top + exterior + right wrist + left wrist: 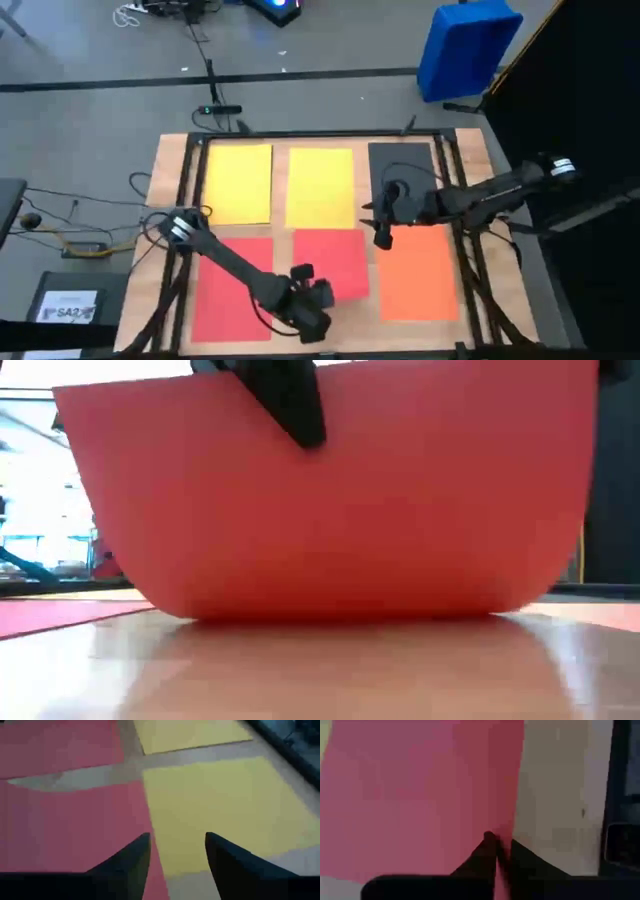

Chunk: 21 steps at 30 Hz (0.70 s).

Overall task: Organize paper
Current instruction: Put the red paper to the bottom center of the table

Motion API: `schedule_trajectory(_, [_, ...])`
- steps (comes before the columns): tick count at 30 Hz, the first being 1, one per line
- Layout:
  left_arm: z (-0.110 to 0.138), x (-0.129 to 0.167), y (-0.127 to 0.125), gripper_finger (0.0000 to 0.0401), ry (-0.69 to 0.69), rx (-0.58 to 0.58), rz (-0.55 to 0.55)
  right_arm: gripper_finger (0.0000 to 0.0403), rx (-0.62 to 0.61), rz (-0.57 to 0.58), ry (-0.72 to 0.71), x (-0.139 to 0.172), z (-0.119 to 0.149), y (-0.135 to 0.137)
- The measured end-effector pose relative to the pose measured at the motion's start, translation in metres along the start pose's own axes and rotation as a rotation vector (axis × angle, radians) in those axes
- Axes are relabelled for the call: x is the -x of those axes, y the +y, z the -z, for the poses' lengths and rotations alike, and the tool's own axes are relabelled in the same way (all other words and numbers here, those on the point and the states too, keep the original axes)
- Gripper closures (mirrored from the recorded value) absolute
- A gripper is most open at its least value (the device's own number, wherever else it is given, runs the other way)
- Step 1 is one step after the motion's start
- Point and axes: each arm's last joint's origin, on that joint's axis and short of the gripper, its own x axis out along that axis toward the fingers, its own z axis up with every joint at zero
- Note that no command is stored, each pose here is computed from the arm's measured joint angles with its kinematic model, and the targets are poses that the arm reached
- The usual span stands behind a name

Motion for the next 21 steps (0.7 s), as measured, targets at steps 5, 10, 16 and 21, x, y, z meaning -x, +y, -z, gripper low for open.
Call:
schedule_trajectory(5, [0.000,-0.007,-0.006,0.0401,0.011,0.080,0.052,0.0241,-0.018,-0.030,0.005,-0.003,0.004,0.011])
schedule_trajectory(10, [0.001,-0.006,-0.008,0.0401,0.015,0.105,0.063,0.0241,-0.003,-0.032,-0.012,-0.002,0.006,0.020])
schedule_trajectory(16, [0.003,-0.006,-0.008,0.0401,0.042,0.091,0.070,0.0241,-0.006,-0.016,-0.041,-0.002,0.004,0.021])
schedule_trajectory(21, [0.008,-0.007,0.000,0.0401,0.099,-0.002,0.011,0.0241,0.007,-0.016,-0.049,-0.001,0.003,0.021])
